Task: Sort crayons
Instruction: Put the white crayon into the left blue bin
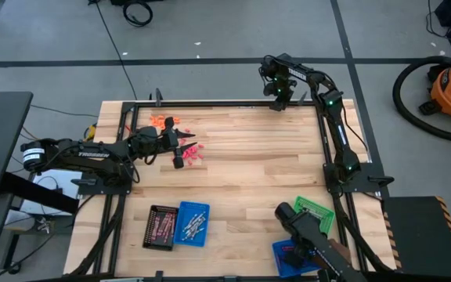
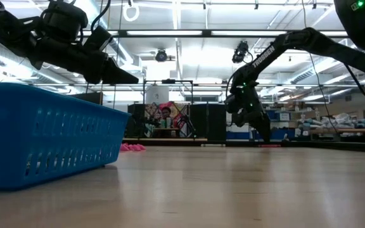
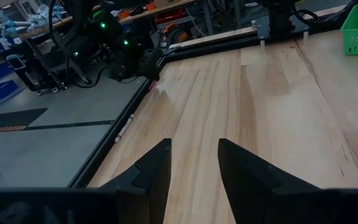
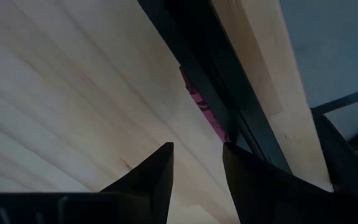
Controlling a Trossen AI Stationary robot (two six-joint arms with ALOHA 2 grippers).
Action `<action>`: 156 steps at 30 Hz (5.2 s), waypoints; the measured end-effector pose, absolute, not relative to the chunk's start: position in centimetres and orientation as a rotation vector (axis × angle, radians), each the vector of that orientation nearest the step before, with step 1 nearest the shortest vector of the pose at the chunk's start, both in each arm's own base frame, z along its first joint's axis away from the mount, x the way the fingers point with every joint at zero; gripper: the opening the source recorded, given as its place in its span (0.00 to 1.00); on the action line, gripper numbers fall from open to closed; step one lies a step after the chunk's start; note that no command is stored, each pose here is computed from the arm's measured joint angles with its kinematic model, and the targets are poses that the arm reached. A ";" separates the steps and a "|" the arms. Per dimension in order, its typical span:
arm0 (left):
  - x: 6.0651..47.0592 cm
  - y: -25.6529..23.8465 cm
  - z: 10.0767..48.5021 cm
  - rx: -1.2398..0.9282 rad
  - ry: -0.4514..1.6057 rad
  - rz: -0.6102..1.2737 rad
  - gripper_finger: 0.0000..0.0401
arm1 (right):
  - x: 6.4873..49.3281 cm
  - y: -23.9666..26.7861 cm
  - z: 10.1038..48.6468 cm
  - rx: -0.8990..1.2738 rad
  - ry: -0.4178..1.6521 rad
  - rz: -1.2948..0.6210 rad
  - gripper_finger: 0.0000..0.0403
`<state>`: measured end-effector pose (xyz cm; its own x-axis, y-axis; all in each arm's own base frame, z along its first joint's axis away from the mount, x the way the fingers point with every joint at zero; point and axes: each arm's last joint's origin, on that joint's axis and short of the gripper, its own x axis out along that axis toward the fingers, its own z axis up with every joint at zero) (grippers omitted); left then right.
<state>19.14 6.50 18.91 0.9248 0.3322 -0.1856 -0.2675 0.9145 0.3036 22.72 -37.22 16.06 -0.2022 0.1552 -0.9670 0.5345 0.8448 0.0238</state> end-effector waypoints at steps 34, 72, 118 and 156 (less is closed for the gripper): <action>23.1 8.5 18.6 0.154 0.430 0.331 0.35 | 24.2 -31.8 21.6 0.475 1.636 -0.542 0.28; 34.3 15.4 17.1 0.264 0.556 0.384 0.35 | 22.5 -18.9 22.9 0.399 0.783 -0.709 0.28; 43.1 22.9 17.5 0.054 0.815 0.340 0.35 | 20.1 -9.9 18.4 0.236 0.495 -0.911 0.23; 43.6 28.0 18.0 -0.197 0.956 0.090 0.24 | 22.1 -11.7 15.8 0.352 0.443 -0.924 0.23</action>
